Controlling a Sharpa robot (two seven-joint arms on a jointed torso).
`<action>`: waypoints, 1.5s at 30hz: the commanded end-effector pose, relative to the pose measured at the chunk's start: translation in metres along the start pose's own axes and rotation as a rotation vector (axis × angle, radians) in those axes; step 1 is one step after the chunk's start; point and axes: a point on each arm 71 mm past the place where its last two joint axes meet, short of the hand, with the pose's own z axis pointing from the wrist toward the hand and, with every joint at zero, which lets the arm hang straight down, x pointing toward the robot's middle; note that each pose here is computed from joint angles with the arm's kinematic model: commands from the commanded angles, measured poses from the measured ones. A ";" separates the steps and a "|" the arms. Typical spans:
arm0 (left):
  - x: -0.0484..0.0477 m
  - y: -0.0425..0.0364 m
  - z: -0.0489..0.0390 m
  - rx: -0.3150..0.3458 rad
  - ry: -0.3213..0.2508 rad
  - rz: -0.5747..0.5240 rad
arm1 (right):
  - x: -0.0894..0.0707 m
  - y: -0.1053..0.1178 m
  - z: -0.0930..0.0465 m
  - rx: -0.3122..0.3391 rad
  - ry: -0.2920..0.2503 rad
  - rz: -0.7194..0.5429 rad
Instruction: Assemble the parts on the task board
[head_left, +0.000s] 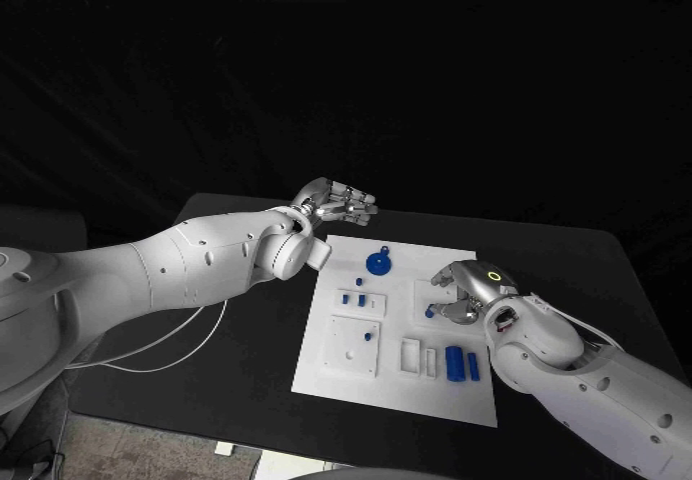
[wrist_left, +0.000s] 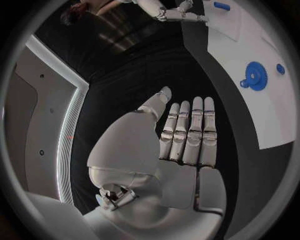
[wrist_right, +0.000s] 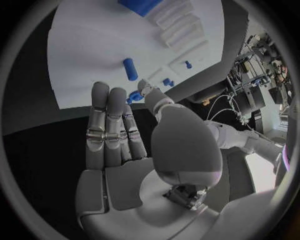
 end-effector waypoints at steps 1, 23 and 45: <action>0.0023 -0.0021 0.0006 0.016 0.015 0.006 | 0.009 0.000 0.001 -0.018 0.087 -0.041; 0.0024 -0.0021 0.0007 0.016 0.015 0.006 | 0.027 0.010 0.003 -0.054 0.139 -0.044; 0.0017 -0.0015 0.0007 0.012 0.017 0.005 | 0.016 0.015 0.004 -0.018 -0.019 0.002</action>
